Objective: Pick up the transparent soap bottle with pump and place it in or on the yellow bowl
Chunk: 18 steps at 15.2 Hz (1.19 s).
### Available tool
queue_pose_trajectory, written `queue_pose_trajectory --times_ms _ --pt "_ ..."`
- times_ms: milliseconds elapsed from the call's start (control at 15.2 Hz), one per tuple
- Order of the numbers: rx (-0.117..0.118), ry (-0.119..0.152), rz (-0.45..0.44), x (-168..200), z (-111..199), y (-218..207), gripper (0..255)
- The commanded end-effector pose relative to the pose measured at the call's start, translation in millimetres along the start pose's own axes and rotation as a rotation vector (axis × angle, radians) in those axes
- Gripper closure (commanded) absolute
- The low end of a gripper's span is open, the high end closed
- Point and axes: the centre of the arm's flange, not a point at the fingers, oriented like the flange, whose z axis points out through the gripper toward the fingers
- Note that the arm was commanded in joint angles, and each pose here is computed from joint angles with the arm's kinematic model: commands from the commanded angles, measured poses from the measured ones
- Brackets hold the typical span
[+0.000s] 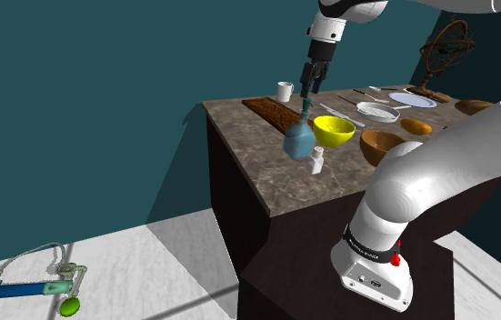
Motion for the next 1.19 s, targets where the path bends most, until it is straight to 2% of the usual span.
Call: queue_pose_trajectory --times_ms 0,330,858,924,1122 --pt "-0.001 0.001 -0.001 1.5 10.2 2.1 0" --pt "-0.001 0.001 -0.001 1.5 34.4 2.1 0" --pt "-0.001 0.001 -0.001 1.5 34.3 2.1 0" --pt "-0.001 0.001 -0.001 1.5 34.3 2.1 255" --pt "-0.001 0.001 -0.001 1.5 34.3 2.1 255"
